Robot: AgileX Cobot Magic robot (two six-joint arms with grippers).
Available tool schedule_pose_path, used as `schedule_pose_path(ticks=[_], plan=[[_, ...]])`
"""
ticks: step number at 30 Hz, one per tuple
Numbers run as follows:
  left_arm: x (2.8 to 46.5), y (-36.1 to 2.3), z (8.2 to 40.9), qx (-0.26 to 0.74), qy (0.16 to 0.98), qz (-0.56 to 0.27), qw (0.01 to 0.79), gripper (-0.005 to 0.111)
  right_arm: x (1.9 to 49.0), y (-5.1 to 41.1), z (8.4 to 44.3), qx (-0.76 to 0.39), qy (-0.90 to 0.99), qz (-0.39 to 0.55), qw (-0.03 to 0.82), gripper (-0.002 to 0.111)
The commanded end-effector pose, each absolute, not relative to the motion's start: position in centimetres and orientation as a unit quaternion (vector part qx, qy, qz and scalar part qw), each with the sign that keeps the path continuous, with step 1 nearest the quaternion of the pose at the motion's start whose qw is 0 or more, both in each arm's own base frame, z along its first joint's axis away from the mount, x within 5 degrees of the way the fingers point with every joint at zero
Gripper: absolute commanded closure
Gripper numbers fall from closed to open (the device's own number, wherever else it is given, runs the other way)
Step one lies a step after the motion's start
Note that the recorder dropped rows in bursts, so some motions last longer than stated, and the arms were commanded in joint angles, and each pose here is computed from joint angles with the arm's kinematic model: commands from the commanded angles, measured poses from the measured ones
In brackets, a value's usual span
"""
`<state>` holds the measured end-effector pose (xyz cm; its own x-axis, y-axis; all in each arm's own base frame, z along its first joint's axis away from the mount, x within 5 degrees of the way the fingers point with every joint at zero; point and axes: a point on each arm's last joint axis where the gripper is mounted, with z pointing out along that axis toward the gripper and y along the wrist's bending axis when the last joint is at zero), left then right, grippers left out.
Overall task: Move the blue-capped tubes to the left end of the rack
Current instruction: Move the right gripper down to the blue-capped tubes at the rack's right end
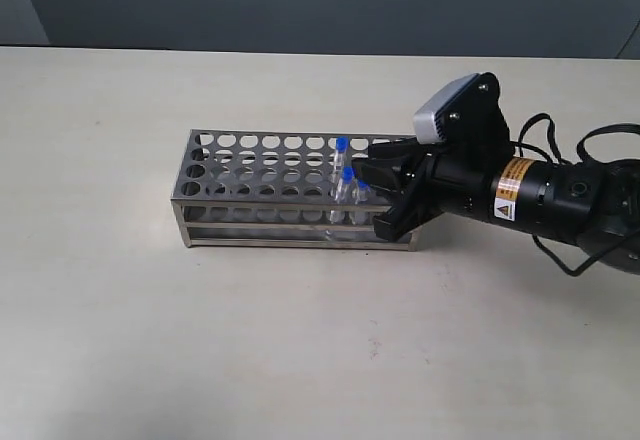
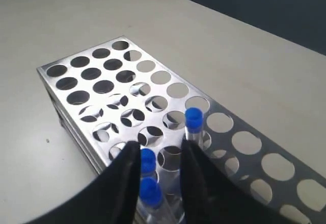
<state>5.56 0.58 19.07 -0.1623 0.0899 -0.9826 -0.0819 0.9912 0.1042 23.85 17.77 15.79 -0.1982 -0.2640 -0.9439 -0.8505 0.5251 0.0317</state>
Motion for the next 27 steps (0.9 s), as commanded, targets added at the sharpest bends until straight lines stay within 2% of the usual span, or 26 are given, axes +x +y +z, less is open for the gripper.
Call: schedule_pose_path(ticks=[1, 6, 13, 22, 27], plan=[[5.5, 0.5, 19.2, 0.008, 0.756, 0.063, 0.651, 0.106, 23.5, 17.6, 16.9, -0.396, 0.708, 0.294, 0.505, 0.080], [5.5, 0.5, 19.2, 0.008, 0.756, 0.063, 0.651, 0.106, 23.0, 17.3, 18.3, -0.389, 0.717, 0.295, 0.498, 0.080], [5.5, 0.5, 19.2, 0.008, 0.756, 0.063, 0.651, 0.106, 22.3, 17.2, 18.0, -0.398, 0.738, 0.304, 0.452, 0.080], [5.5, 0.5, 19.2, 0.008, 0.756, 0.063, 0.651, 0.106, 21.6, 16.6, 16.4, -0.394, 0.756, 0.292, 0.434, 0.080], [5.5, 0.5, 19.2, 0.008, 0.756, 0.063, 0.651, 0.106, 22.0, 17.1, 14.0, -0.392, 0.759, 0.307, 0.419, 0.080]])
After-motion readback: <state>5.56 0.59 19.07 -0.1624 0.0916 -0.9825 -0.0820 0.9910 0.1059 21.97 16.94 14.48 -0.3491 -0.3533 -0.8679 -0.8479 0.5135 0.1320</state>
